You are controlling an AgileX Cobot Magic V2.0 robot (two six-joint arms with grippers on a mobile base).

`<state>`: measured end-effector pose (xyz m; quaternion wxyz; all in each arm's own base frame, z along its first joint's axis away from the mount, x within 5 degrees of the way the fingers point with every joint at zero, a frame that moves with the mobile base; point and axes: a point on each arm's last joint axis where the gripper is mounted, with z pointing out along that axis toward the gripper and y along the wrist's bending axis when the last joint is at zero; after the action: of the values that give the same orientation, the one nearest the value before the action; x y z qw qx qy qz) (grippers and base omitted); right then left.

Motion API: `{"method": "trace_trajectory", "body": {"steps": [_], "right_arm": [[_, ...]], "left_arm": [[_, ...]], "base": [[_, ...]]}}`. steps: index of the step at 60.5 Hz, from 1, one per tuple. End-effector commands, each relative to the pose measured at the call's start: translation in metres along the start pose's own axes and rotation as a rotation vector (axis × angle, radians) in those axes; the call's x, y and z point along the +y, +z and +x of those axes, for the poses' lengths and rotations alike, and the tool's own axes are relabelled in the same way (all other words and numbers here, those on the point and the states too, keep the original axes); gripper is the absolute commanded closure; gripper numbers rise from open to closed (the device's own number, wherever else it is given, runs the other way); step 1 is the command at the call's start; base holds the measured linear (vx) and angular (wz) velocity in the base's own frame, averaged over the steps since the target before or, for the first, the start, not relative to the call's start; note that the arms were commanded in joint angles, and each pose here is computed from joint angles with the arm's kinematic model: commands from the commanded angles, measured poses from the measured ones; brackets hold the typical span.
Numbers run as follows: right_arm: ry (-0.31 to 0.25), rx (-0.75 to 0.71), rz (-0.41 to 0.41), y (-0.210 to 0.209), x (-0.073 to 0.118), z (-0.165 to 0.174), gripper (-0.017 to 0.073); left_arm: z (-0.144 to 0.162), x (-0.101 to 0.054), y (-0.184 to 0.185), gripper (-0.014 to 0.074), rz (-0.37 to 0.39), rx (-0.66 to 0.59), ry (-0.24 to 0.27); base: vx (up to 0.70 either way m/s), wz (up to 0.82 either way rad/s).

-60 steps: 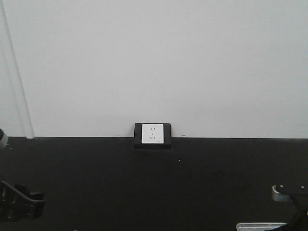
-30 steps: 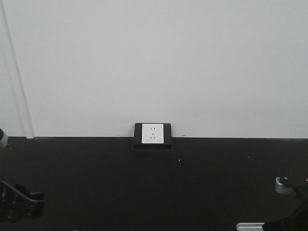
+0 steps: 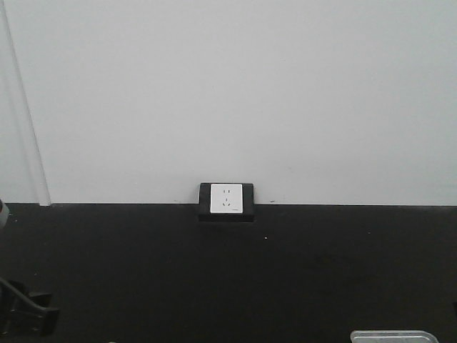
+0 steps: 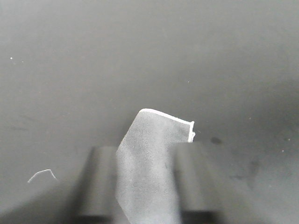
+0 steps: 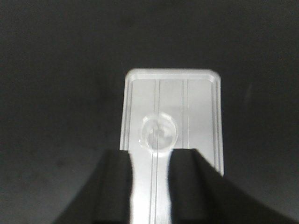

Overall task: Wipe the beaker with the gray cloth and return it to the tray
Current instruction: 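Open both grippers, releasing the beaker in the tray and cloth on counter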

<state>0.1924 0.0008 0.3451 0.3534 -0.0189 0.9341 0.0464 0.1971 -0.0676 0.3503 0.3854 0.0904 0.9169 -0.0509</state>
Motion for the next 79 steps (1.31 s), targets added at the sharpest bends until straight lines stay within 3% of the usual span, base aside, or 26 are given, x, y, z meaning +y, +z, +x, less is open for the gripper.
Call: {"method": "trace_trajectory", "body": {"steps": [1, 6, 9, 16, 25, 37, 79], "right_arm": [[-0.069, -0.253, 0.03, -0.039, 0.004, -0.003, 0.0554], [-0.122, -0.412, 0.065, -0.053, 0.005, 0.012, 0.0573], [-0.145, -0.509, 0.083, -0.051, 0.006, 0.035, 0.0571], [-0.115, -0.623, 0.088, -0.032, 0.004, 0.075, 0.057], [-0.082, -0.742, 0.148, -0.017, -0.003, 0.098, 0.0567], [-0.018, -0.82, 0.179, -0.016, -0.008, 0.099, 0.0567], [-0.019, -0.819, 0.181, -0.016, -0.008, 0.099, 0.0567]], "left_arm": [[-0.004, 0.001, -0.019, 0.0456, 0.024, -0.168, 0.009], [0.014, 0.003, -0.023, 0.0601, 0.046, -0.252, 0.025], [0.044, 0.005, -0.023, 0.0602, 0.067, -0.337, 0.047], [0.088, 0.009, -0.02, 0.0601, 0.095, -0.463, 0.091], [0.116, 0.009, -0.018, 0.0601, 0.134, -0.622, 0.096], [0.124, 0.008, -0.013, 0.06, 0.156, -0.689, 0.095], [0.127, 0.01, -0.018, 0.0599, 0.141, -0.702, 0.109]], "base": [[0.0, 0.0], [0.0, 0.0], [0.0, 0.0], [0.0, 0.0], [0.0, 0.0], [0.0, 0.0], [0.0, 0.0]]}}
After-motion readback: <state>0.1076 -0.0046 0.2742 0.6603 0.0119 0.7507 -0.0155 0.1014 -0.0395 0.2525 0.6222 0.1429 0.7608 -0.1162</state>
